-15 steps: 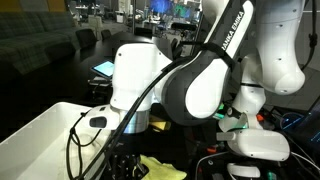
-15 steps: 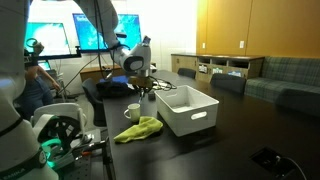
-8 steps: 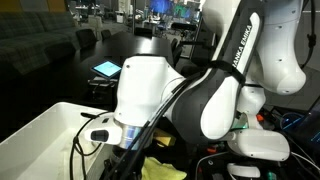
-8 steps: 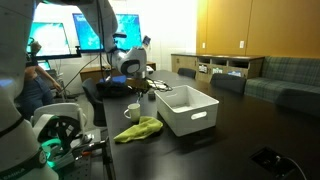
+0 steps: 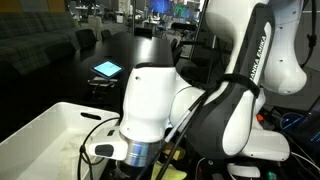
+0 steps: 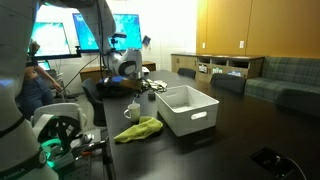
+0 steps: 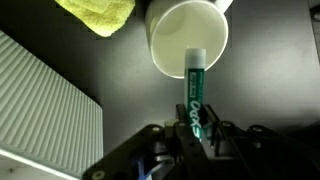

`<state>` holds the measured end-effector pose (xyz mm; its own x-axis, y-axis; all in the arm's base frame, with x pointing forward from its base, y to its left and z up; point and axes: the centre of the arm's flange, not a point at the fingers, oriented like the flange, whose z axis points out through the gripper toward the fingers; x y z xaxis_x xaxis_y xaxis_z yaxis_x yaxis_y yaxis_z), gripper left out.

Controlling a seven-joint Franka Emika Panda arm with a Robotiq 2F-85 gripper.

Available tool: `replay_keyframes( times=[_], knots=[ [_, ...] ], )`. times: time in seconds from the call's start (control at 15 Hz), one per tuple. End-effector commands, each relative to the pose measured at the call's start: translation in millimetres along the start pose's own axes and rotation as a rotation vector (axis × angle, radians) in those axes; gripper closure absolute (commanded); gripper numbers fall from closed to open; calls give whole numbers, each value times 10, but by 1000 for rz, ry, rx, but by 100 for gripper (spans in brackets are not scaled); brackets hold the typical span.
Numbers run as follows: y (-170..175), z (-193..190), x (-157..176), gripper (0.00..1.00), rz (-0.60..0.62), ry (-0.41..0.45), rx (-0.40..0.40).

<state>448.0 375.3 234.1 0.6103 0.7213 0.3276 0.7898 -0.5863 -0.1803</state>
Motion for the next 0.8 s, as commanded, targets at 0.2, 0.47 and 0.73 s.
replay_keyframes(
  times=[0.2,0.47,0.73],
  knots=[
    [-36,41,-33,87,41,93,-53],
    [-86,71,-59,87,116,216,-177],
    [-83,115,-198,87,66,184,-291]
  ],
)
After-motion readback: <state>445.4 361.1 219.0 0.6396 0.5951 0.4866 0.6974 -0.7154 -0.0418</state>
